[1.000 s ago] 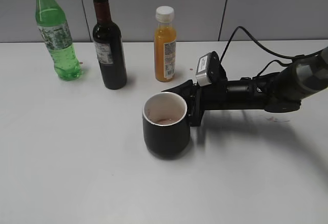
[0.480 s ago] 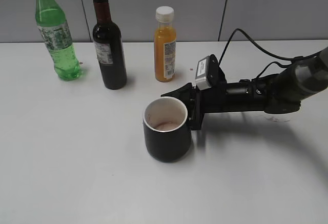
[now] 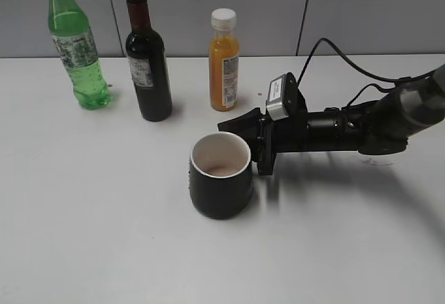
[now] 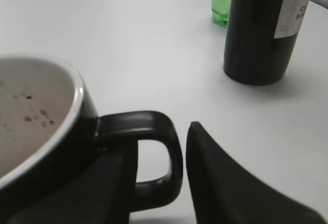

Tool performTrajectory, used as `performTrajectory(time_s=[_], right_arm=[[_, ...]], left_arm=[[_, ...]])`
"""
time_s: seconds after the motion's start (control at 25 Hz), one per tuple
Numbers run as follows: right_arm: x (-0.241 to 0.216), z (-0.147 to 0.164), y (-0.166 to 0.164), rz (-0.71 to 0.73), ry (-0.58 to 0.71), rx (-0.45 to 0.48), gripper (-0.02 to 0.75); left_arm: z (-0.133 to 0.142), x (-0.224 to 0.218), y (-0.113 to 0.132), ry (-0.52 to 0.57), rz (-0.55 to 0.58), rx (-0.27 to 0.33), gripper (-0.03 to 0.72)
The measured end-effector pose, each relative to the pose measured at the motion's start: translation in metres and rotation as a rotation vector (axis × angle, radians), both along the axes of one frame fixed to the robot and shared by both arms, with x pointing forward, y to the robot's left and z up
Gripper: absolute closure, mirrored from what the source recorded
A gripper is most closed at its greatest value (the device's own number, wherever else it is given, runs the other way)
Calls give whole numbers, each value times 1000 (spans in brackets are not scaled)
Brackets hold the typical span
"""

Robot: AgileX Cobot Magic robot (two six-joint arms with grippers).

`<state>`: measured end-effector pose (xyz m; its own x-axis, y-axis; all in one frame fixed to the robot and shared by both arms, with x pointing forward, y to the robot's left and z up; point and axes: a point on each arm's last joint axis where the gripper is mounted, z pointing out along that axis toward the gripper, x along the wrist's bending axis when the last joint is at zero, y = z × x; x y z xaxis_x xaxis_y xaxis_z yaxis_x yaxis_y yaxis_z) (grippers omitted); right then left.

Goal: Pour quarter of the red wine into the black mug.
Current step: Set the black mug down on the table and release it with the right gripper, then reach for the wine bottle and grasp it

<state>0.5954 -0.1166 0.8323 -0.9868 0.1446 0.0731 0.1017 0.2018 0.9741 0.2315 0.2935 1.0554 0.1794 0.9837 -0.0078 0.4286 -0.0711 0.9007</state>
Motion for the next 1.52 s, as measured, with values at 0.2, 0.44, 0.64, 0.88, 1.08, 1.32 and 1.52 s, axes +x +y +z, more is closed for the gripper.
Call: performTrajectory(time_s=[0.2,0.44,0.64,0.88,1.08,1.32,1.52], right_arm=[[2,-1,-13,11,-2,-15,475],[7,-4,-36,4,12,-43,475],[11,-6,-57,-3,17,-66,475],[16,6,-76,-33,25,-74,475],[29,25,-84,-157,8,-11,449],[51,47,-102,-421,-8,48,257],[71,46,-121,-702,-32,-25,191]], left_arm=[[0,0,0,0,0,0,99],[0,0,0,0,0,-1,99],[0,0,0,0,0,0,99],[0,0,0,0,0,-1,99],[0,0,0,0,0,0,99],[0,0,0,0,0,0,99],[0,0,0,0,0,0,99]])
